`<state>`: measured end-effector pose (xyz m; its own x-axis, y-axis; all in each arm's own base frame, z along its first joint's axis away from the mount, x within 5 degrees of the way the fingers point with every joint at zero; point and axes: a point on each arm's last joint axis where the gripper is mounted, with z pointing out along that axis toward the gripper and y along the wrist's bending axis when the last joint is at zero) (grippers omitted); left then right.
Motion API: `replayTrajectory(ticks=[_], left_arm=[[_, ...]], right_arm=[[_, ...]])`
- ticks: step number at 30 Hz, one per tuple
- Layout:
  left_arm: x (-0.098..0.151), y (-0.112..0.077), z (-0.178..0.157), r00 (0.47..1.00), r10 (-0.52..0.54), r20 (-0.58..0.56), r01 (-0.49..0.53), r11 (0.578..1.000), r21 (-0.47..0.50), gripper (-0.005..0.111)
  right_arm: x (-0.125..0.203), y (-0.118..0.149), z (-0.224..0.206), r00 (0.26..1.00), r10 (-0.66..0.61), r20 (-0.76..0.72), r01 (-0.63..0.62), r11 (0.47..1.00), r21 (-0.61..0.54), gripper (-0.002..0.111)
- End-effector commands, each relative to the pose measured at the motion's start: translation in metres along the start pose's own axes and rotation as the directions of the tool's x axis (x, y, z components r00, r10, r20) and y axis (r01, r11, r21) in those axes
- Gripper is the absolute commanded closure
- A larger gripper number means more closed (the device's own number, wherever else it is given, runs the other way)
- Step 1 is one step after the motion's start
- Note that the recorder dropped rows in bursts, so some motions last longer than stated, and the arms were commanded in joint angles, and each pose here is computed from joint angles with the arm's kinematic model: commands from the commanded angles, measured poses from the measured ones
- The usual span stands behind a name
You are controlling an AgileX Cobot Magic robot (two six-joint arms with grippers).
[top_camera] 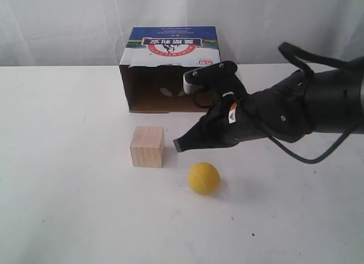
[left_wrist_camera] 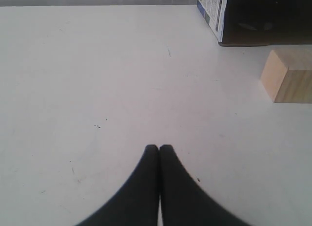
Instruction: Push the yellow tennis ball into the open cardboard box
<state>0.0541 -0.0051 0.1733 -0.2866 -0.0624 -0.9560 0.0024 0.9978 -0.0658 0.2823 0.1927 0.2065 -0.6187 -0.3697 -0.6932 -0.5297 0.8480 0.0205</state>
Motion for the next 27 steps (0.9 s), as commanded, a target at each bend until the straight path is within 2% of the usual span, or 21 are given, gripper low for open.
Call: replayTrajectory(ticks=[1,3,7,17,19,23,27], left_arm=[[0.000,-0.001,0.000,1.000,-0.014,0.004,0.014,1.000,0.008,0.107],[0.000,-0.001,0.000,1.000,-0.014,0.004,0.014,1.000,0.008,0.107],[0.000,-0.001,0.000,1.000,-0.014,0.004,0.014,1.000,0.008,0.107],[0.000,-0.001,0.000,1.000,-0.014,0.004,0.014,1.000,0.008,0.107],[0.000,-0.001,0.000,1.000,-0.014,0.004,0.014,1.000,0.008,0.107],[0.000,-0.001,0.000,1.000,-0.014,0.004,0.014,1.000,0.008,0.107],[0.000,-0.001,0.000,1.000,-0.014,0.004,0.014,1.000,0.008,0.107]], right_arm=[[-0.004,0.003,-0.017,0.994,0.066,-0.089,-0.067,0.998,-0.003,0.108],[0.003,0.003,-0.012,0.985,0.089,-0.148,-0.091,0.996,-0.003,0.108],[0.000,0.004,0.003,0.993,0.089,-0.077,-0.090,0.996,-0.012,0.108],[0.002,0.004,0.056,0.995,0.091,-0.044,-0.092,0.996,-0.014,0.108],[-0.001,-0.006,0.064,0.995,0.103,0.017,-0.103,0.995,-0.004,0.108],[-0.007,-0.027,0.061,0.988,0.140,0.061,-0.142,0.990,0.028,0.108],[-0.002,-0.026,0.046,0.989,0.143,-0.043,-0.142,0.989,0.042,0.108]])
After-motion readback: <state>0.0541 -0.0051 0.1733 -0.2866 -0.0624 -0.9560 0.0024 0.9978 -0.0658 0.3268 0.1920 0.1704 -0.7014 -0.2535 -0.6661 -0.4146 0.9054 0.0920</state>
